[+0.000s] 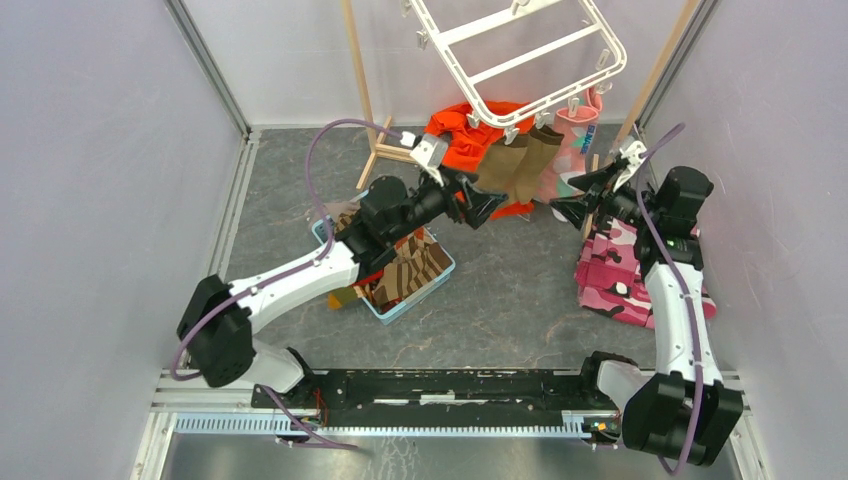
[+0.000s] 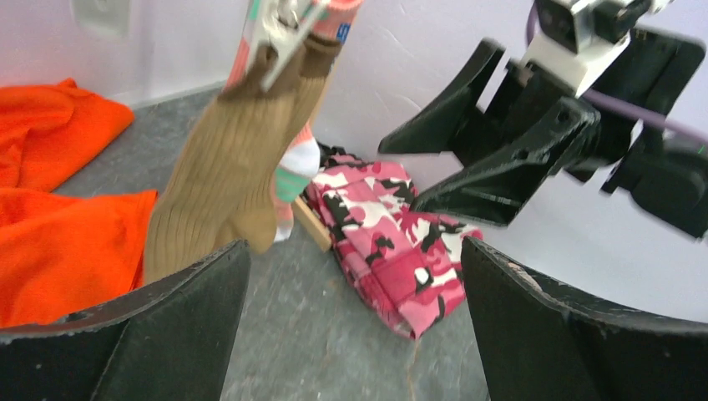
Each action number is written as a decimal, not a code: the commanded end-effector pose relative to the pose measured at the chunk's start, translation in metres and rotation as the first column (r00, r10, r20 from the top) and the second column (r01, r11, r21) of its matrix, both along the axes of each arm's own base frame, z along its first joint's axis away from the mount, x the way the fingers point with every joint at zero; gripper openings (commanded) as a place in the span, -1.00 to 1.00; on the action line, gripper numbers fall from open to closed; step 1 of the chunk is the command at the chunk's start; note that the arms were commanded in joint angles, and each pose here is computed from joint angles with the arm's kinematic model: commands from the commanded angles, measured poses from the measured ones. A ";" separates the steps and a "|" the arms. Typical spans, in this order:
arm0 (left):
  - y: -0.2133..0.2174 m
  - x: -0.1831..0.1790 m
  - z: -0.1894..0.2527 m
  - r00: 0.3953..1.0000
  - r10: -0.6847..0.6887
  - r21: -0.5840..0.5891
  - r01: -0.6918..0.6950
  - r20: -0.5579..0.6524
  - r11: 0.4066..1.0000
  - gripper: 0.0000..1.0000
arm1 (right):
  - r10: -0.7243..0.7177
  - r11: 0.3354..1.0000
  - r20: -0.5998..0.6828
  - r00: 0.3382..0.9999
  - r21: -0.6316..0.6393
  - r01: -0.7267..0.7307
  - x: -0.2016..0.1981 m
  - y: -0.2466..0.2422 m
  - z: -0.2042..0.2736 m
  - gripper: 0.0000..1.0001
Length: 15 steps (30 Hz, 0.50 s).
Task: Clip the socks to the hanger
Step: Clamp the sock onto the hanger.
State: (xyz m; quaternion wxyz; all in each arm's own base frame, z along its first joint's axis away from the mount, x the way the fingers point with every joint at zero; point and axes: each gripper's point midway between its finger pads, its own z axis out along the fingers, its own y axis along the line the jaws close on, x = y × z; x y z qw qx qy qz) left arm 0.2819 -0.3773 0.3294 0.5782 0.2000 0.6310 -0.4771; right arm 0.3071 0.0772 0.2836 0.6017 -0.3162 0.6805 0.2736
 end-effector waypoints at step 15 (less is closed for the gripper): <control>0.111 -0.071 -0.093 0.989 0.094 0.112 -0.106 0.110 0.988 1.00 | 0.081 0.957 0.036 0.996 -0.283 -0.067 -0.045 -0.010 -0.083 0.62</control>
